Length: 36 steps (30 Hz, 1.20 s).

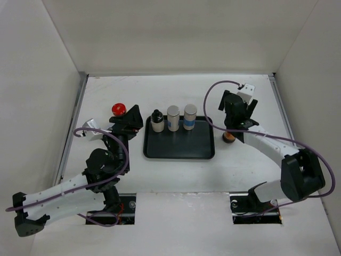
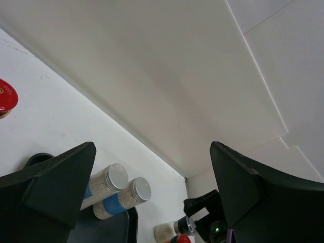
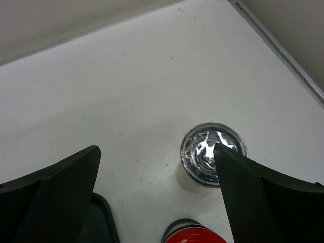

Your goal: Organize the condiment bottles

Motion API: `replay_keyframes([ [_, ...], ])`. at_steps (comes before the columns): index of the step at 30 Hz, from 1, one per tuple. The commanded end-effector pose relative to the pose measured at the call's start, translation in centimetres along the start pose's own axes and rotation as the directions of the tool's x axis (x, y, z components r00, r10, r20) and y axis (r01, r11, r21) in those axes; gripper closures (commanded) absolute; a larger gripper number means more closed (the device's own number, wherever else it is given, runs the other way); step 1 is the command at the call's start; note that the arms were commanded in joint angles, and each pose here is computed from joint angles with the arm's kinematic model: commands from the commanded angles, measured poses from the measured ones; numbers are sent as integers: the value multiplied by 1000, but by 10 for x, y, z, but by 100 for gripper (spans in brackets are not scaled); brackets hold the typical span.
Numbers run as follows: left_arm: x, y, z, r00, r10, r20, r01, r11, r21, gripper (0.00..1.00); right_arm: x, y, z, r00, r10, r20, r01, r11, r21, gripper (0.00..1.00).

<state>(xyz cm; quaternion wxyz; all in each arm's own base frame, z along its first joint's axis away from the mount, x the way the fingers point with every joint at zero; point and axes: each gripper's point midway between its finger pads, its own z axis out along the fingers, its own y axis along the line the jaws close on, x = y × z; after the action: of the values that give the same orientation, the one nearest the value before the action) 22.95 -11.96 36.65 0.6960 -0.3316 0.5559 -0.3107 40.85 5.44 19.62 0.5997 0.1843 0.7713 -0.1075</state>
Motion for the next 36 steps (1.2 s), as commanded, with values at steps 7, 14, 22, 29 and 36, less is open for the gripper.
replay_keyframes([
  [7, 26, 36, 8, 989, 146, 8, -146, 988, -45, 0, 22, -53, 2, 999, 11, -48, -4, 991, 136, 0],
  [14, 51, 98, 25, 957, 290, 13, -287, 951, -111, 0, 19, -56, 13, 997, 35, -66, -28, 994, 103, 0],
  [22, 74, 125, 29, 949, 316, -11, -316, 944, -95, 0, 27, -53, 33, 994, 65, -92, -58, 995, 83, 0],
  [29, 83, 127, 31, 940, 340, -39, -342, 937, -74, 0, -4, -45, 39, 992, 125, 29, -126, 991, 43, 34],
  [36, 90, 130, 33, 939, 341, -48, -343, 937, -58, 0, -67, -35, 23, 969, 125, 213, -129, 992, 3, 37],
])
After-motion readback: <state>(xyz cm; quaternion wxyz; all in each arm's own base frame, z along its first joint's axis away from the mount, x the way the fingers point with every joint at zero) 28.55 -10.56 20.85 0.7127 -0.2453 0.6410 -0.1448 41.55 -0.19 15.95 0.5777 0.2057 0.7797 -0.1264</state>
